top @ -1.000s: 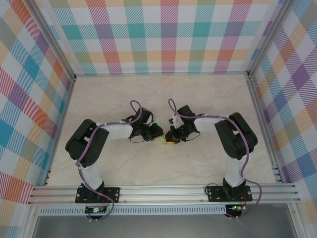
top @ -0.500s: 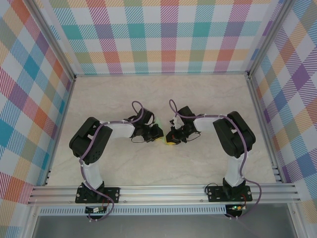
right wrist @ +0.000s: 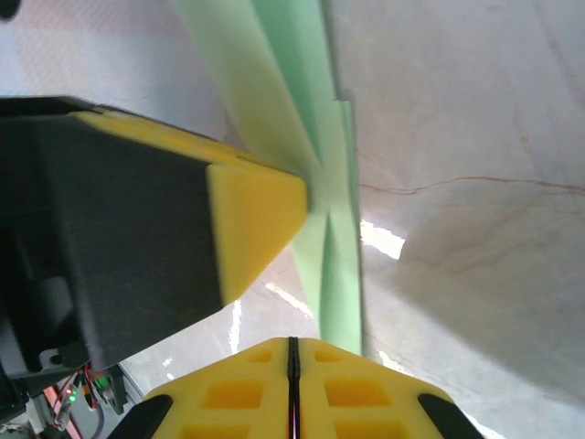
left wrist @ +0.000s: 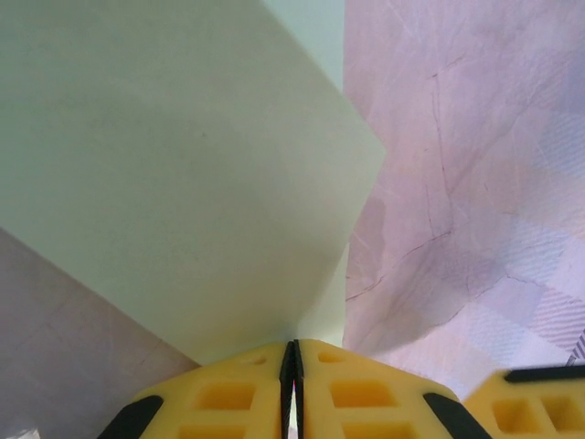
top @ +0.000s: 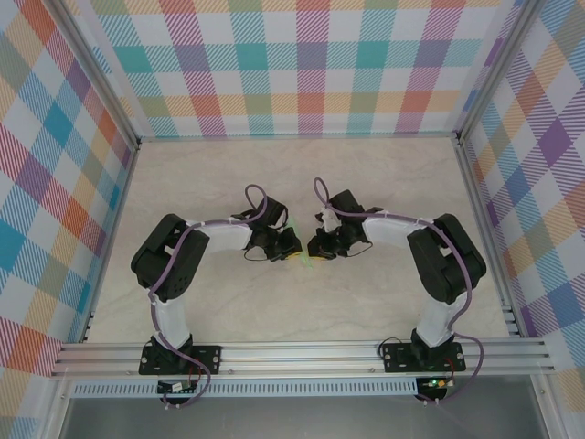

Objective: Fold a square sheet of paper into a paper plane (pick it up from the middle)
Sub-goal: Fold the wing for the fifth time at the center of the table.

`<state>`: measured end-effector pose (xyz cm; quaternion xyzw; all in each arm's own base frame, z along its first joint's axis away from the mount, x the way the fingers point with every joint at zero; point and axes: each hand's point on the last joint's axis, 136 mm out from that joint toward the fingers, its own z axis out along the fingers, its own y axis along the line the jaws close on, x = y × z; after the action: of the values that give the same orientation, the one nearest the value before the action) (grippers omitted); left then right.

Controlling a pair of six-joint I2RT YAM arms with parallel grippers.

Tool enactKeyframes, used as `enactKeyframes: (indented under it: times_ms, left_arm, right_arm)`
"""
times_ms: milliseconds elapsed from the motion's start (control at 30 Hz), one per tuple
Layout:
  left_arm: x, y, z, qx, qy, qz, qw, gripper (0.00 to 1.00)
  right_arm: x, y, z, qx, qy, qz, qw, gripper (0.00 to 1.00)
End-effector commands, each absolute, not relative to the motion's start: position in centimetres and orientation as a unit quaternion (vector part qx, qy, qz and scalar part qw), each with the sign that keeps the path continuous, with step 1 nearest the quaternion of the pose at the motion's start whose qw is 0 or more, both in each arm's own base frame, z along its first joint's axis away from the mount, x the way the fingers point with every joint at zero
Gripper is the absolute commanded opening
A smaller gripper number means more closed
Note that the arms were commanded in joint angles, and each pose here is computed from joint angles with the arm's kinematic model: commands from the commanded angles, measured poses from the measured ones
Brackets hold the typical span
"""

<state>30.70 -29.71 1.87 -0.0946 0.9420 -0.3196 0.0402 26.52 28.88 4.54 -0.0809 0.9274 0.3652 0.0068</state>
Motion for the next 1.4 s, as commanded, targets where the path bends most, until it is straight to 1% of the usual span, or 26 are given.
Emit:
enactKeyframes:
  times_ms: [0, 267, 500, 867, 1200, 1367]
  left_arm:
    - [29.2, -27.4, -1.6, -0.12, 0.962, -0.244, 0.015, 0.12]
    - [29.1, -27.2, -1.9, -0.126, 0.963, -0.237, 0.009, 0.12]
    - [29.1, -27.0, -2.2, -0.13, 0.965, -0.229, 0.006, 0.12]
    - [29.1, -26.8, -2.5, -0.131, 0.967, -0.219, 0.004, 0.12]
    - [29.2, -26.6, -2.7, -0.13, 0.969, -0.211, 0.004, 0.12]
    - [29.0, -26.7, -2.8, -0.127, 0.969, -0.213, 0.001, 0.12]
  right_arm:
    - [25.8, 29.4, 4.3, -0.102, 0.931, 0.351, 0.002, 0.07]
    - [25.3, 30.7, 3.4, -0.117, 0.932, 0.343, -0.02, 0.05]
    - [25.5, 28.9, 1.4, -0.095, 0.953, 0.285, -0.024, 0.03]
    - [24.9, 27.0, 0.3, -0.081, 0.963, 0.254, -0.033, 0.02]
    - [22.2, 24.9, -0.7, -0.071, 0.96, 0.26, -0.069, 0.02]
    - [22.1, 25.3, 1.4, -0.081, 0.948, 0.305, -0.05, 0.02]
